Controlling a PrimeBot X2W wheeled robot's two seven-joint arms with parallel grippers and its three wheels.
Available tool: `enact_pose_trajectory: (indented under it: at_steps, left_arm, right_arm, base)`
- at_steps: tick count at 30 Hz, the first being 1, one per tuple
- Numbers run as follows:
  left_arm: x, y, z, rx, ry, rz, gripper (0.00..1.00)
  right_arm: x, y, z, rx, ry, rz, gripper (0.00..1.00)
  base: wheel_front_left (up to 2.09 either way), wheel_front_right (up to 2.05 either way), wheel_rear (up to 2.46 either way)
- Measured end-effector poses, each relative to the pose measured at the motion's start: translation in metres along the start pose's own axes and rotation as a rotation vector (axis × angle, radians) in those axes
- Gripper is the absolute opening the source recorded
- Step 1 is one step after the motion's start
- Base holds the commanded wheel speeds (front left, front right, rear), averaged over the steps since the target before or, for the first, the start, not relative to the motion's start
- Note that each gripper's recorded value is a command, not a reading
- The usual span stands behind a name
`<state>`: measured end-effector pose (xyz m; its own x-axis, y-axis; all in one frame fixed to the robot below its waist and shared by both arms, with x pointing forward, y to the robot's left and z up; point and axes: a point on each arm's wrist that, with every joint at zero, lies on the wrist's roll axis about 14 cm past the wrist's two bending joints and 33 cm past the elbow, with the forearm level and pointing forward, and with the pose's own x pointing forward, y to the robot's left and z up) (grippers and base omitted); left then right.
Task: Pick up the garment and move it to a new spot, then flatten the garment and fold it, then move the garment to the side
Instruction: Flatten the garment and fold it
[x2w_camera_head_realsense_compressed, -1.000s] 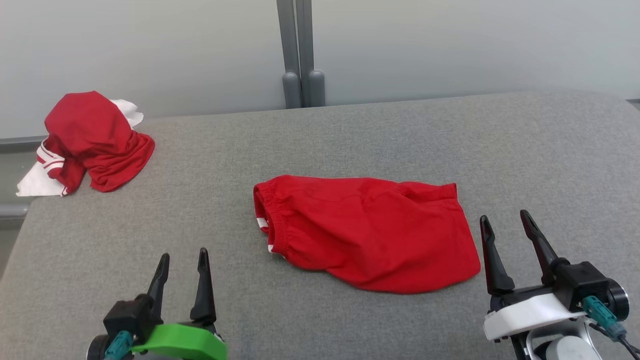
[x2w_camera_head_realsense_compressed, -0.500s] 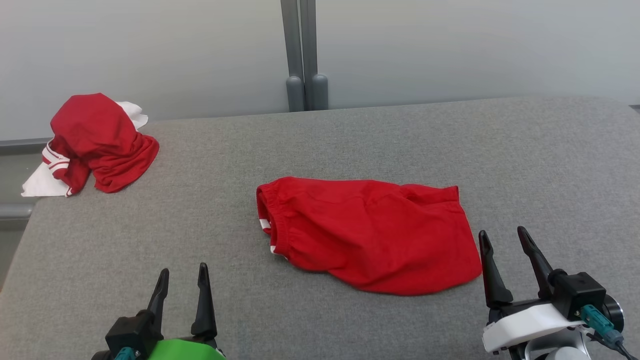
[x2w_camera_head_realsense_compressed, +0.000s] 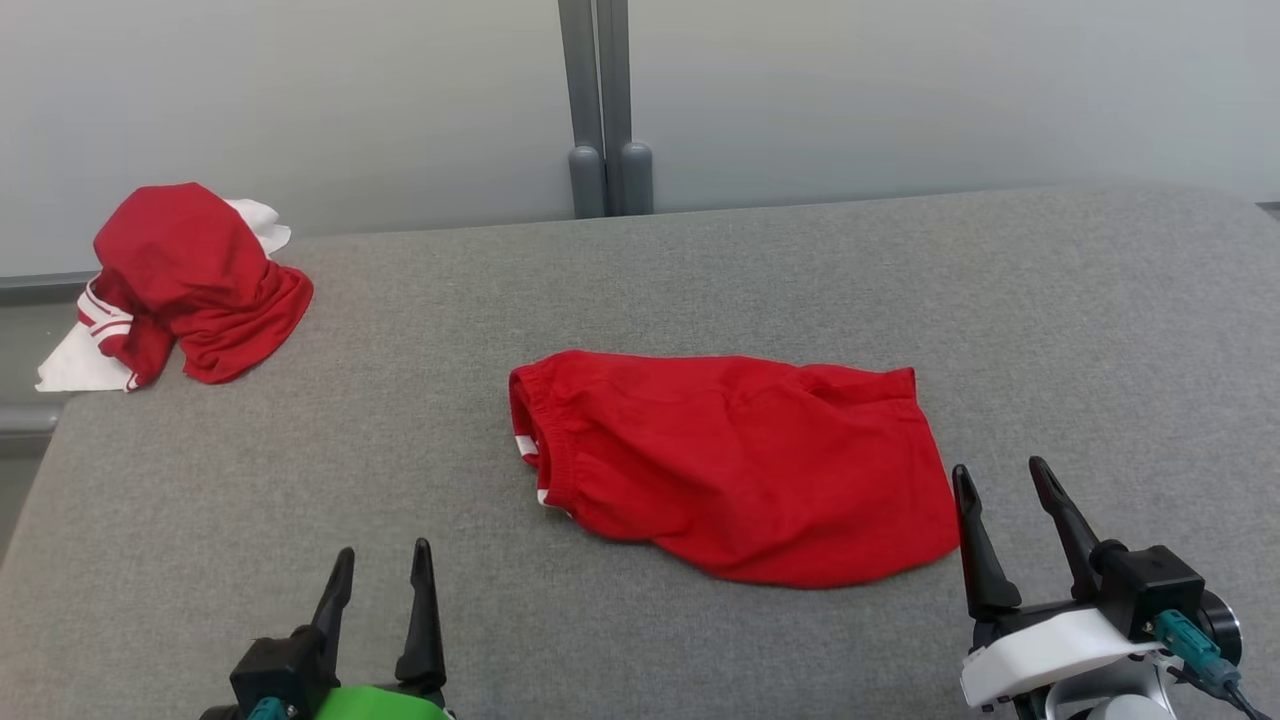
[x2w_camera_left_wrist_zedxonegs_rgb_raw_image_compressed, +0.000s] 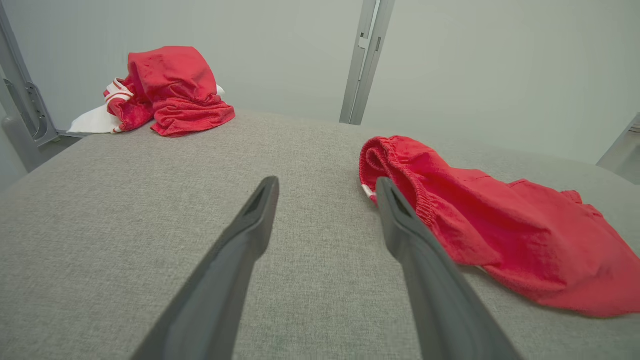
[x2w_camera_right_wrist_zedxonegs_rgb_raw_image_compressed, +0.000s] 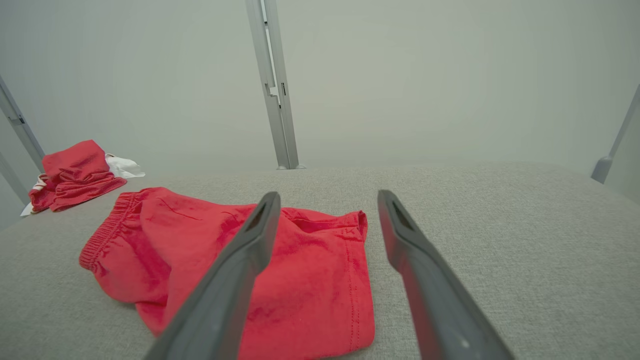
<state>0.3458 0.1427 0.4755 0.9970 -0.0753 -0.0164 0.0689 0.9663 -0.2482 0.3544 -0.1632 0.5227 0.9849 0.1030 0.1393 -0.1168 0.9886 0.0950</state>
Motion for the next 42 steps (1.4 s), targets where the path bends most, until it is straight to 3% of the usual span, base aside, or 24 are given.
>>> enact_pose_trajectory:
  at_steps: [14,26,28,29,33,42]
  left_arm:
    - [0.037,-0.060,-0.045,0.036,0.172,-0.229,1.00]
    - [0.077,-0.077,-0.092,0.046,0.339,-0.288,1.00]
    - [0.077,-0.083,-0.099,0.043,0.358,-0.311,0.38]
    - [0.077,-0.087,-0.102,0.041,0.362,-0.326,0.01]
    - [0.078,-0.099,-0.098,0.032,0.332,-0.369,0.00]
    - [0.059,-0.111,-0.044,-0.028,0.144,-0.409,0.00]
  right_arm:
    - [-0.003,-0.022,-0.006,-0.012,0.023,-0.068,1.00]
    - [-0.001,-0.050,-0.018,-0.027,0.064,-0.150,1.00]
    - [-0.003,-0.055,-0.021,-0.030,0.075,-0.168,1.00]
    - [-0.004,-0.058,-0.022,-0.032,0.080,-0.176,1.00]
    - [-0.006,-0.064,-0.024,-0.035,0.086,-0.196,1.00]
    - [0.001,-0.051,-0.021,-0.019,0.069,-0.154,1.00]
  base:
    - [0.00,0.00,0.00]
    - [0.00,0.00,0.00]
    - [0.00,0.00,0.00]
    - [0.00,0.00,0.00]
    - [0.00,0.00,0.00]
    - [0.00,0.00,0.00]
